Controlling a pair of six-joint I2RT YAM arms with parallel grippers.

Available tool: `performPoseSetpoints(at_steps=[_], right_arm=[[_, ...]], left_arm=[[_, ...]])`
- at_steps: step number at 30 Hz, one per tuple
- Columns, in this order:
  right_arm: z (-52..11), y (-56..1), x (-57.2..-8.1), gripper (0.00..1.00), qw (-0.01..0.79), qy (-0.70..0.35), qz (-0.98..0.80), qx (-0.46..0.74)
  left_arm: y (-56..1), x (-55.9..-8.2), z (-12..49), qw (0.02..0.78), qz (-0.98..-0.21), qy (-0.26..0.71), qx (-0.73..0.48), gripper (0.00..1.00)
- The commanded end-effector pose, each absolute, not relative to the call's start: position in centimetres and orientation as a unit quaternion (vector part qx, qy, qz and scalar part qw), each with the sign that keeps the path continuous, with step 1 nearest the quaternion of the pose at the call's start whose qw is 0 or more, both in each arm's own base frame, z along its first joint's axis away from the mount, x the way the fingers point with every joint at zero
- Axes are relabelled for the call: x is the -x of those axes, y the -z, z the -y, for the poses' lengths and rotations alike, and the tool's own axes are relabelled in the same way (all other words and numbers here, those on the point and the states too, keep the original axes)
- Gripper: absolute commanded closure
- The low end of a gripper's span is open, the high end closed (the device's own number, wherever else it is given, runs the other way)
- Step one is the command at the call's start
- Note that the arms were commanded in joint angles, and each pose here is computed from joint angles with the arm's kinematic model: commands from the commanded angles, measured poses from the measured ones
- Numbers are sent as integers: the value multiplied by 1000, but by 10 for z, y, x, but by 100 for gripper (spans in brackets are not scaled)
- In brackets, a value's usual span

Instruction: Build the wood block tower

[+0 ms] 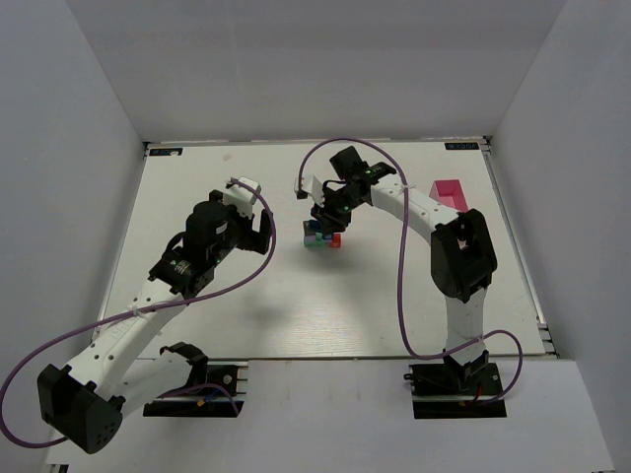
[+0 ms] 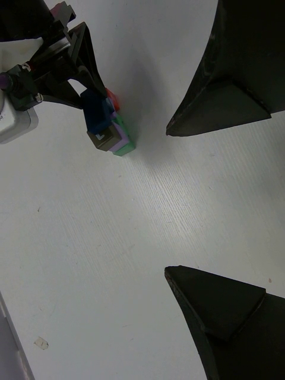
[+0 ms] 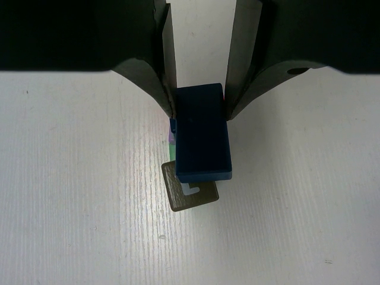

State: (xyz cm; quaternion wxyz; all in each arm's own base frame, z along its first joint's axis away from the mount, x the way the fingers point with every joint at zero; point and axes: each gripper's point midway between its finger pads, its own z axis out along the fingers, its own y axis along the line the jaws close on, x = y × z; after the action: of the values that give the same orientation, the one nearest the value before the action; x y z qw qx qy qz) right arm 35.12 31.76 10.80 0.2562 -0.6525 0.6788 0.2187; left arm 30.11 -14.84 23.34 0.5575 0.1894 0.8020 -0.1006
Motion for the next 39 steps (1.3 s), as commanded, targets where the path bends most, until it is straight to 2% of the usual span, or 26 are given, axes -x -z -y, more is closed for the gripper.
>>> performPoseSetpoints(at_steps=[1, 26, 33, 39], right_arm=[[-328, -124, -354, 97, 276, -228, -666, 654], [-324, -125, -353, 76, 282, -223, -666, 654], [-323, -123, -353, 74, 280, -220, -666, 655], [-323, -123, -352, 69, 280, -219, -666, 656]], left_arm=[[-243, -303, 148, 574, -791, 103, -186, 0], [-243, -303, 149, 573, -791, 106, -188, 0], [-240, -304, 150, 569, -793, 105, -189, 0], [-240, -304, 150, 569, -793, 105, -189, 0]])
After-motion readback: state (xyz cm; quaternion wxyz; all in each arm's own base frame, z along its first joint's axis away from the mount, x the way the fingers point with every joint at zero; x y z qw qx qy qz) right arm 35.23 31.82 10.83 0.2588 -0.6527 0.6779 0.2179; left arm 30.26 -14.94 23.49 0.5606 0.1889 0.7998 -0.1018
